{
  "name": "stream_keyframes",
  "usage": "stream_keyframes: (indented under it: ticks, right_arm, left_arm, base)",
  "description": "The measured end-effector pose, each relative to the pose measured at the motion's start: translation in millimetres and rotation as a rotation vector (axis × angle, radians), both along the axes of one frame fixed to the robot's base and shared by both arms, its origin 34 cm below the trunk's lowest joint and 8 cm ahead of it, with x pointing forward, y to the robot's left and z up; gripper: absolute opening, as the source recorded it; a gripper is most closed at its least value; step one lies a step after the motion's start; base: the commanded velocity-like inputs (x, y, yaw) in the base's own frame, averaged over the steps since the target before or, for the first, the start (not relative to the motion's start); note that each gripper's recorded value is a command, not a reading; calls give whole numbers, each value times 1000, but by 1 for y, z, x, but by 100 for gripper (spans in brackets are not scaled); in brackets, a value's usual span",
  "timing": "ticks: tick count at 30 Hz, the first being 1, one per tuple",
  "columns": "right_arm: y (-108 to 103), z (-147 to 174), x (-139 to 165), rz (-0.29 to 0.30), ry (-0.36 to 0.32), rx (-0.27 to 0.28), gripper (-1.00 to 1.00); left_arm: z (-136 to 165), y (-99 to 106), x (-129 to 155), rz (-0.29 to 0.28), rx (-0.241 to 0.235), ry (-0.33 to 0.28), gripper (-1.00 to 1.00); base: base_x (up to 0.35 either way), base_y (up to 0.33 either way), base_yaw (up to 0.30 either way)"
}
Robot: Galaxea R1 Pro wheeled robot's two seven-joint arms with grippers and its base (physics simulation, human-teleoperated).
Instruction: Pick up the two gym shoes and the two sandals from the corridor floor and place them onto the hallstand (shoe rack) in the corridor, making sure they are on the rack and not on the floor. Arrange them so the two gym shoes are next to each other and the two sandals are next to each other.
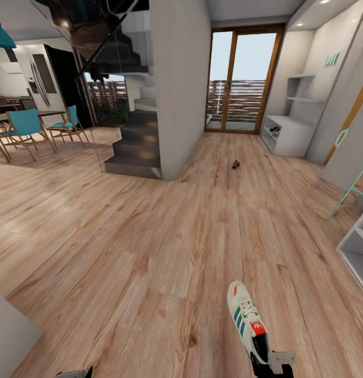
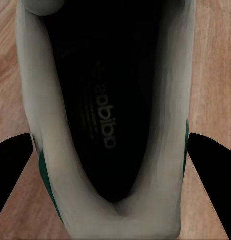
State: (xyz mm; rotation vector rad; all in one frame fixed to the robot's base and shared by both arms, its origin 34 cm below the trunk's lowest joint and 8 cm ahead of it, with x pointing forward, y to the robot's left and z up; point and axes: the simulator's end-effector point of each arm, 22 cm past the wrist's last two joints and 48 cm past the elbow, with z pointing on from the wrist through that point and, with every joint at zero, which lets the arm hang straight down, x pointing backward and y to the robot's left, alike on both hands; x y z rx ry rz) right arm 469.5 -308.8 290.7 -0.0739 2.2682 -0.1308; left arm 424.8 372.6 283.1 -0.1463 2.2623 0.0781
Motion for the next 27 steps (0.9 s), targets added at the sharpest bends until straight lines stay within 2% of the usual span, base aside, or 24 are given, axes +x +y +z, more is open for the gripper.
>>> stream_keyframes:
  ticks: [22, 27]
  right_arm:
    - [0, 0, 0, -2, 1, 0, -100]
    - [0, 0, 0, -1, 1, 0, -100]
  left_arm:
    - [0, 0, 0, 0, 0, 0, 100]
    - [0, 0, 0, 0, 0, 0, 100]
  base:
    - [338, -3, -240]
    - [338, 0, -98]
